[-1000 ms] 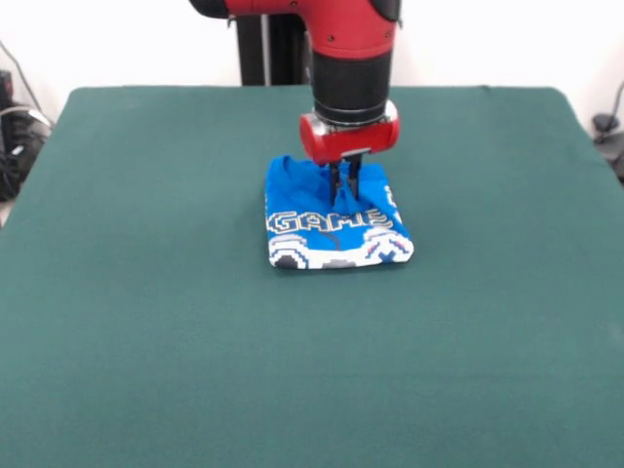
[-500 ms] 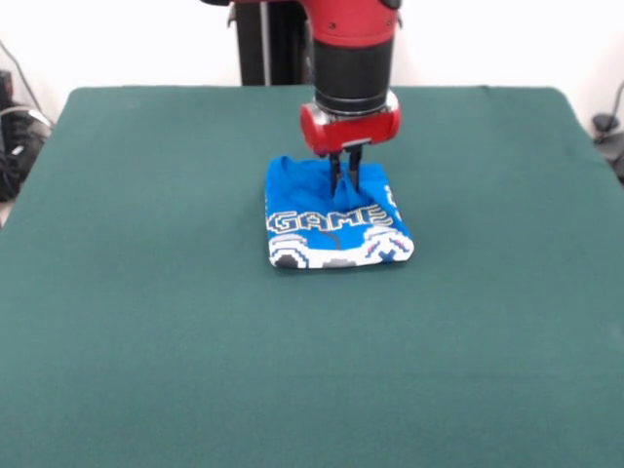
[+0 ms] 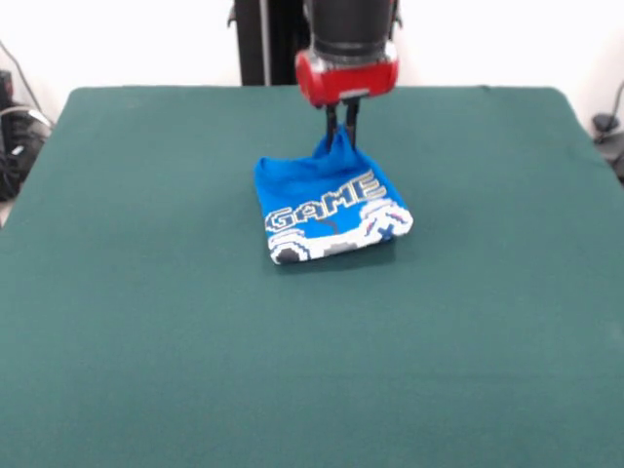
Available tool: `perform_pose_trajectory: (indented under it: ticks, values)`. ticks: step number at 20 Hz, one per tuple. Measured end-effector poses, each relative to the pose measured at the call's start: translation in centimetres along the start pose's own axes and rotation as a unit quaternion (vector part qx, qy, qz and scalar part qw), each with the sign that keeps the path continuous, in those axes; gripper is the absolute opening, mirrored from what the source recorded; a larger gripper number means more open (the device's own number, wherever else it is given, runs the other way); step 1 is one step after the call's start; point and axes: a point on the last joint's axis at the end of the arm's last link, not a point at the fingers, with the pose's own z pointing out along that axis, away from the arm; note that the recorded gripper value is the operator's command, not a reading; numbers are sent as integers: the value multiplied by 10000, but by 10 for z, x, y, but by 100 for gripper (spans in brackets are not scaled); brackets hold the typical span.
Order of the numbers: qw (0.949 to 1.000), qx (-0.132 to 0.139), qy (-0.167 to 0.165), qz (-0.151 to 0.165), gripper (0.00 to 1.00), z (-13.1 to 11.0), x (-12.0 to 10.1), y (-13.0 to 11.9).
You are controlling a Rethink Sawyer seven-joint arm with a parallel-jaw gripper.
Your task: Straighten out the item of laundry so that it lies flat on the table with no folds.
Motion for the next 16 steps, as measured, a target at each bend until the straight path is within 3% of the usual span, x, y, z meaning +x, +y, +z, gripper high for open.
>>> perform_pose_trajectory:
  ticks: [16]
  values:
    - [9985,245,259,417,0,-111,21,-12]
